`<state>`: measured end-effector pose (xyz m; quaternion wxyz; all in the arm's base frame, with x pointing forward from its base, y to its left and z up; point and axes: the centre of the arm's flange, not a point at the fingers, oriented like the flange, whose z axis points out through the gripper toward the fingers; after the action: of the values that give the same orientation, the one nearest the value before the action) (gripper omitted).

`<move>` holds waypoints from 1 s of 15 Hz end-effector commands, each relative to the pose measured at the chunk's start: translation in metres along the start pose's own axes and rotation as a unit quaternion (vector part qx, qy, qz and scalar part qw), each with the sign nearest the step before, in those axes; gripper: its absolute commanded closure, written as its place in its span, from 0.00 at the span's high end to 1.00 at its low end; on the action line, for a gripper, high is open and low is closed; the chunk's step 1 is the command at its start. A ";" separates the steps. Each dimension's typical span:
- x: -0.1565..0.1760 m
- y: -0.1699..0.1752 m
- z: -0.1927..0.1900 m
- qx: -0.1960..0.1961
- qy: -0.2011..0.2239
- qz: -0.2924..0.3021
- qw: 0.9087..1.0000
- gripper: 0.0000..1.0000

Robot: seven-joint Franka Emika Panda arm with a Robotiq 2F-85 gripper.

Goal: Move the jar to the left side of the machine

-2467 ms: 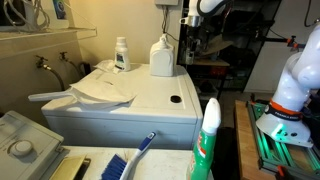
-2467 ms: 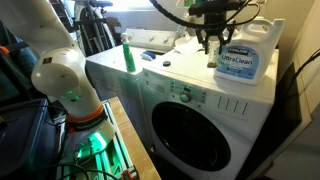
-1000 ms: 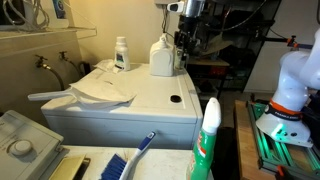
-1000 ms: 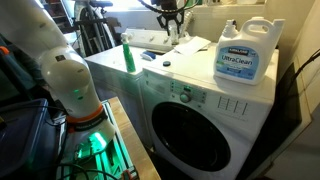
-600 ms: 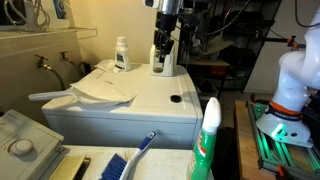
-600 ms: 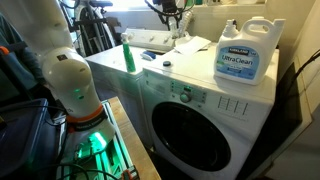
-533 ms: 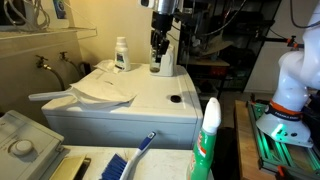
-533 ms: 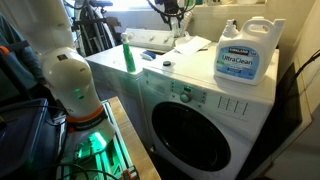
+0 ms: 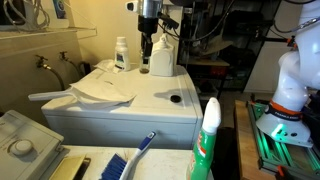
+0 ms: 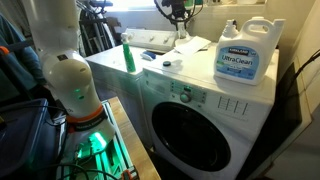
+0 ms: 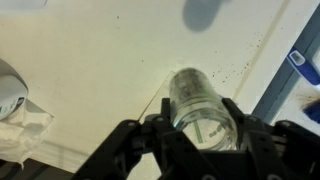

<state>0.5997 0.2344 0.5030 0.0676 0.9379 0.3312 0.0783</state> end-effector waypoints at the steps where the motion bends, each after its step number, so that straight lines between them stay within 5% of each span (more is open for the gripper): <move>1: 0.035 0.015 0.027 -0.008 -0.007 0.101 0.995 0.28; 7: 0.078 0.043 0.080 -0.019 -0.011 0.263 0.965 0.28; 15: 0.088 0.078 0.121 -0.034 -0.028 0.364 0.930 0.28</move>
<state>0.7175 0.2234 0.4094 0.0668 0.9935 -0.0043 0.0919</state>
